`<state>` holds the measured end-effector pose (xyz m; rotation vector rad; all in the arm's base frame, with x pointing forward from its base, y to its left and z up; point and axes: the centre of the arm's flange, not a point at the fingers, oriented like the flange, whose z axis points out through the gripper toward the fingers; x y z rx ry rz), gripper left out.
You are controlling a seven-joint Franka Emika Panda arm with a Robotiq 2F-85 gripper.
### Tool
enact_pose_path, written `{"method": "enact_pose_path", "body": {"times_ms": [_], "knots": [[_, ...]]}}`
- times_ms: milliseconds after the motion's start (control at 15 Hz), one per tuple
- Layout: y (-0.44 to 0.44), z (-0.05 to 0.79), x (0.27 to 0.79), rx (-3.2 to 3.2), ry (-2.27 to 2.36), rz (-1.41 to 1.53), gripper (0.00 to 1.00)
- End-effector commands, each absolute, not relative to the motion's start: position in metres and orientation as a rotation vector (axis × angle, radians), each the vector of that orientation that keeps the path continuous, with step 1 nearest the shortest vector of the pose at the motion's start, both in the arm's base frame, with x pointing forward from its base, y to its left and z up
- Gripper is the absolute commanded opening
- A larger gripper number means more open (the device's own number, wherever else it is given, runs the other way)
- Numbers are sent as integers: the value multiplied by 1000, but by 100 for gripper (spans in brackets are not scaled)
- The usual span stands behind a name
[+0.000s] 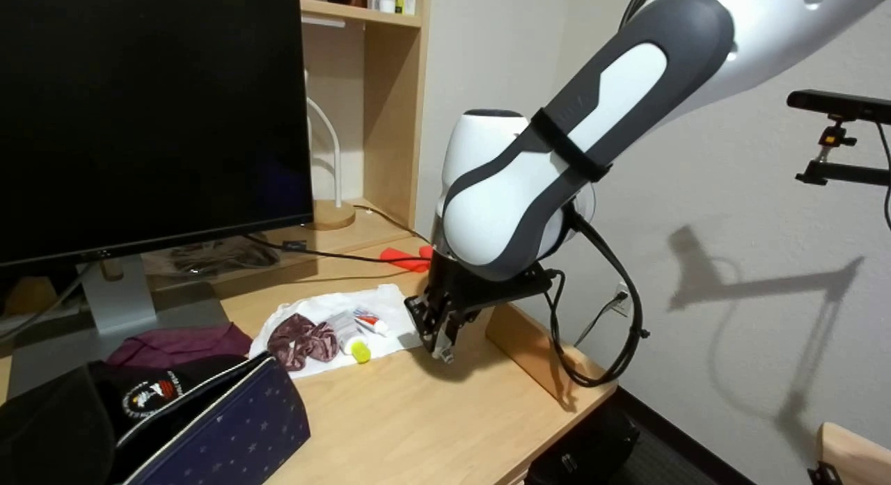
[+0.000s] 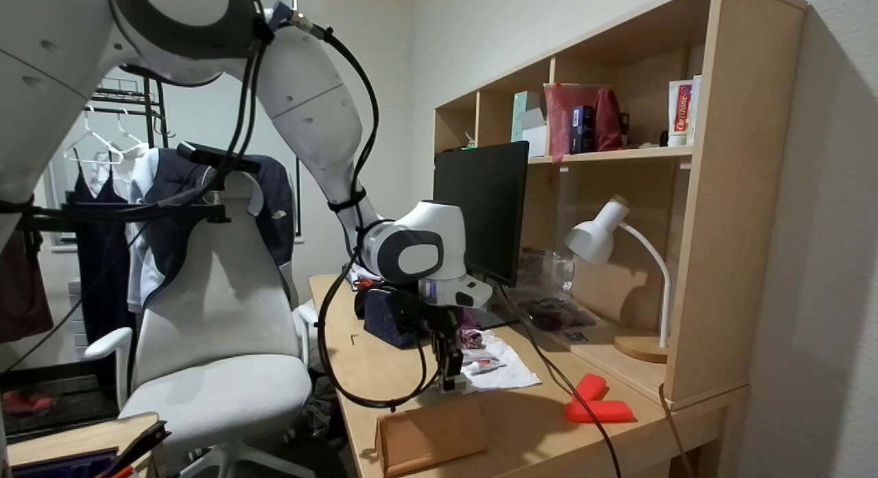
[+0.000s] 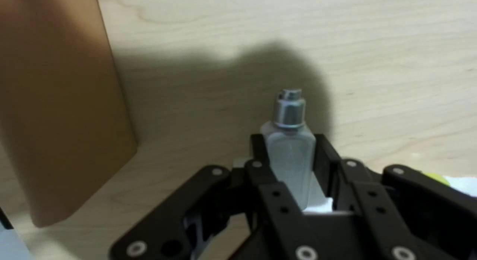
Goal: Put the case on the cloth directly on the table
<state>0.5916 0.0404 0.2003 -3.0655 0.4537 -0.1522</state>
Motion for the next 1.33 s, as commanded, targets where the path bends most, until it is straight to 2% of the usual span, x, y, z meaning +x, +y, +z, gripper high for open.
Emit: {"method": "enact_pose_path", "body": {"times_ms": [0,467,1133,1200,1267], "knots": [[29,222,610,-3049,532,-211,15],[29,226,653,-3023,558,-261,15],[37,192,673,-3041,560,-205,15],[37,191,674,-3040,568,-200,23],[37,191,674,-3038,573,-200,59]]}}
